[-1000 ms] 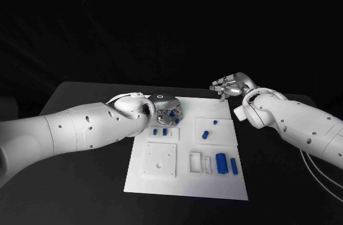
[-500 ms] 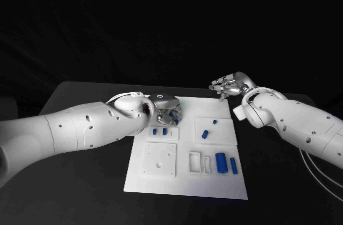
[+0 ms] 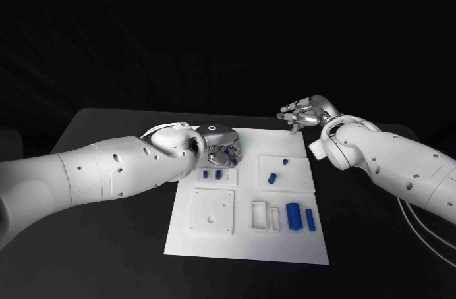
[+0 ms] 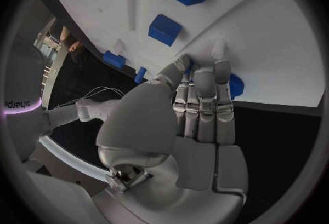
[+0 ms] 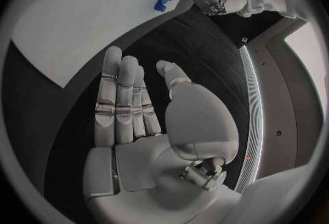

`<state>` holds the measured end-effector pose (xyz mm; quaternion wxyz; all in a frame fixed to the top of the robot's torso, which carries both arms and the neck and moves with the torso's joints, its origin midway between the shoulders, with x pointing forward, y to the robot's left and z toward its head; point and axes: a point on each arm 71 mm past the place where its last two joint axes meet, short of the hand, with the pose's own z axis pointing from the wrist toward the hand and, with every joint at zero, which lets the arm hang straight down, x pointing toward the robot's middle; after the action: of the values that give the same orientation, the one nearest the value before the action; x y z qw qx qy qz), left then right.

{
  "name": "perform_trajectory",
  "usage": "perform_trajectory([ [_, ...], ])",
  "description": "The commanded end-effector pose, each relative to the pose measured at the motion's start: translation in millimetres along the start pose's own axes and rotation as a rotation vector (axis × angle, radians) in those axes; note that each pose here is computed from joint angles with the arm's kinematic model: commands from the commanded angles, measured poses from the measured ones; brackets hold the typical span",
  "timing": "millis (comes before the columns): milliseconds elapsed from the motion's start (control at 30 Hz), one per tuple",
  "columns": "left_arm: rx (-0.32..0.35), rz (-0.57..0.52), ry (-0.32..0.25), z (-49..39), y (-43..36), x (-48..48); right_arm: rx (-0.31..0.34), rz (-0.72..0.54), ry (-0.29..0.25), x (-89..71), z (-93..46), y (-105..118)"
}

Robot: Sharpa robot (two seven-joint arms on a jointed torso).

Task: Assemble the parts on the task board

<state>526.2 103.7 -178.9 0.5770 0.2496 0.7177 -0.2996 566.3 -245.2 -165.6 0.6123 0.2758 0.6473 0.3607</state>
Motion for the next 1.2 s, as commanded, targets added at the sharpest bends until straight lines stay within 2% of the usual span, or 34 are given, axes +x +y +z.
perform_trajectory([
  [33, 0.003, -0.018, -0.028, -1.9, 0.7, 1.0, -0.014, 0.000, 0.014, 1.6, -0.1, 1.6],
  [300, 0.013, -0.112, -0.115, -10.8, 6.1, -5.8, -0.012, -0.001, 0.013, 0.8, -0.2, 0.7],
  [567, -0.008, -0.217, -0.172, -25.5, 15.0, -22.1, -0.008, -0.004, 0.009, -1.8, -0.7, -1.1],
  [667, -0.023, -0.251, -0.165, -33.4, 19.4, -26.0, -0.006, -0.005, 0.008, -2.9, -1.0, -1.9],
  [933, -0.069, -0.303, -0.078, -56.1, 35.6, -26.4, 0.000, -0.008, 0.002, -6.6, -1.8, -4.6],
  [1200, -0.083, -0.279, -0.074, -64.1, 41.9, -25.2, 0.001, -0.008, 0.001, -6.8, -1.8, -4.9],
])
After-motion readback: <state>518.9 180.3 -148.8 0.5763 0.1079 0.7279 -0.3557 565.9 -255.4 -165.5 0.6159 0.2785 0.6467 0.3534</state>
